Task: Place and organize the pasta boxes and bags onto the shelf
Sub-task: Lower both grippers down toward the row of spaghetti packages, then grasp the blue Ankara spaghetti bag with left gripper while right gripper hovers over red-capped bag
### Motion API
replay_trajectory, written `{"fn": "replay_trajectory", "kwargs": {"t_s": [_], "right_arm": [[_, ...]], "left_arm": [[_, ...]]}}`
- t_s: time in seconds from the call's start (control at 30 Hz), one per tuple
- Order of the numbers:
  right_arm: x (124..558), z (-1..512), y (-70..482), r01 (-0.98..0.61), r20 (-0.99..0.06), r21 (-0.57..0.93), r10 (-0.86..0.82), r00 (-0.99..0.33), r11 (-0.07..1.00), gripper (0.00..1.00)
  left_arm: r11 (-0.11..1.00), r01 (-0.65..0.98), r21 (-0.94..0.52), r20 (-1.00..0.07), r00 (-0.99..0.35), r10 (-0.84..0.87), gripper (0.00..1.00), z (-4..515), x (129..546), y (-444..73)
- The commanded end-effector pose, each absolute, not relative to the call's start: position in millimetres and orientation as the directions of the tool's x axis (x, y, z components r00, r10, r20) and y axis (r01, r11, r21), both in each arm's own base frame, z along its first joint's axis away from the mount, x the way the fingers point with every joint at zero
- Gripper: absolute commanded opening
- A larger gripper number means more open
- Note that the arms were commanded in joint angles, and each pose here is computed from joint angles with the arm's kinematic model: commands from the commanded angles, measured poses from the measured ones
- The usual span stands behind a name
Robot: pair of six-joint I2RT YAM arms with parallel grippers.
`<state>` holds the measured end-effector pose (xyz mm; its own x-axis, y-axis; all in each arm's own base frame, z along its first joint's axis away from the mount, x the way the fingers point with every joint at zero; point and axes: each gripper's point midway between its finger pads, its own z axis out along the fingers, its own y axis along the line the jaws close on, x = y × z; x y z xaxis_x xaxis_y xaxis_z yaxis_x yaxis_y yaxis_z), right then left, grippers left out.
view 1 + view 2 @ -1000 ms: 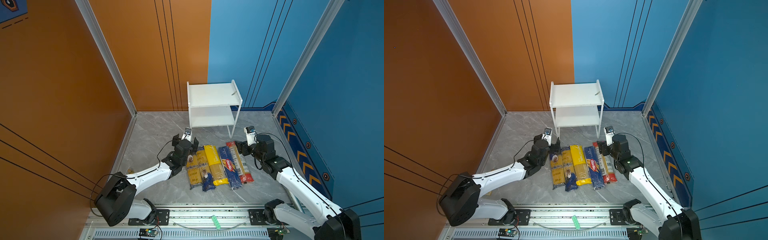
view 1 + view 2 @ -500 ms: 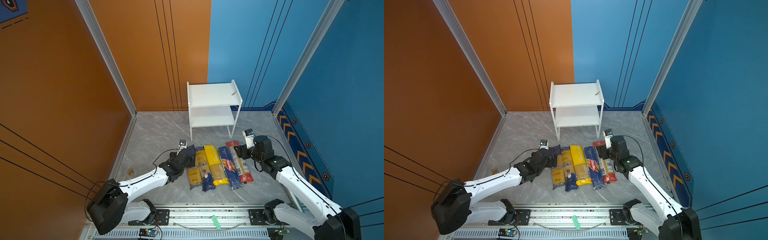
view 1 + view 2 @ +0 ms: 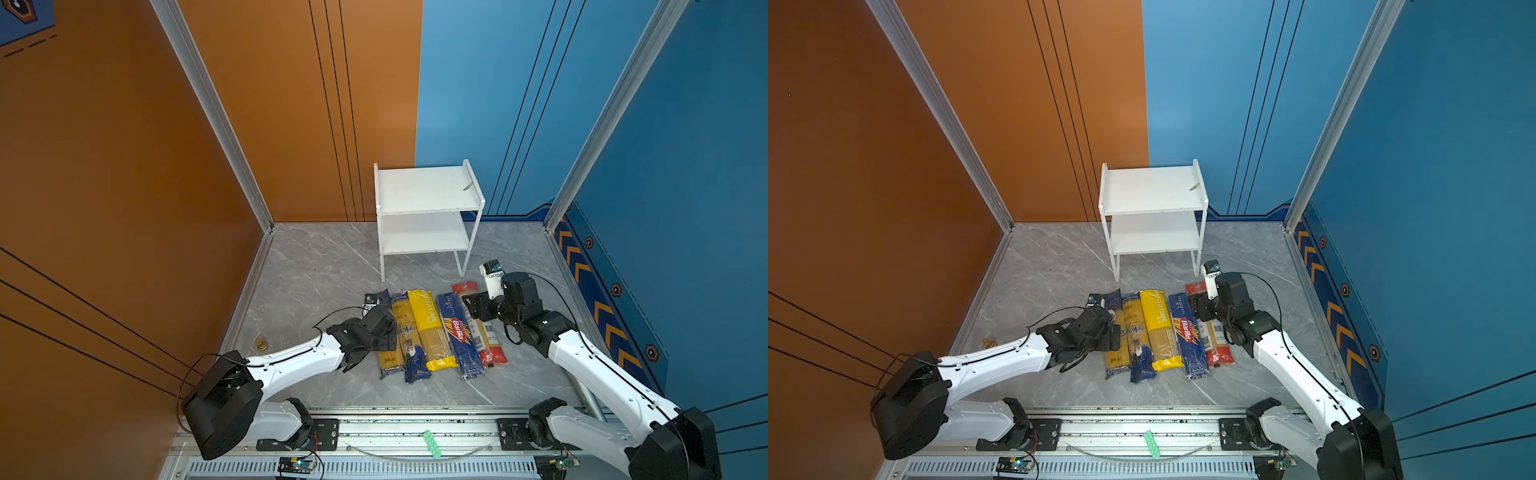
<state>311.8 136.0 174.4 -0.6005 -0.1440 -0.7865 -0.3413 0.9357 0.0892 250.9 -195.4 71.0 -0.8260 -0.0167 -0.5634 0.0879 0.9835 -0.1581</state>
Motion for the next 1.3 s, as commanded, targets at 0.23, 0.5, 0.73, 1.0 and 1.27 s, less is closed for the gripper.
{"fn": "replay_trajectory", "kwargs": {"t_s": [0.23,0.5,0.73,1.0,1.27], "right_arm": [[297,158,146,-0.366,-0.744,0.111,-0.167,-0.647,0.924,0.8],[290,153,145,-0.368,-0.744,0.111,-0.168,-0.646,0.923,0.8],[285,148,146,-0.372,-0.739,0.117,-0.169,-0.652,0.921,0.8],[283,146,147,-0.374,-0.741,0.119,-0.168,-0.65,0.92,0.8],[285,139,149,-0.367,-0.736,0.135,-0.156,-0.659,0.92,0.8]], "left_arm": [[0.971,0.063,-0.23,-0.416,-0.908,-0.04,0.98,55,221,-214],[0.975,0.014,-0.222,-0.377,-0.923,-0.073,0.98,42,214,-222],[0.981,-0.024,-0.195,-0.344,-0.935,-0.091,0.98,27,209,-226],[0.994,-0.086,-0.065,-0.343,-0.934,-0.104,0.98,20,210,-187],[0.988,-0.151,-0.025,-0.365,-0.919,-0.149,0.98,32,223,-142]]}}
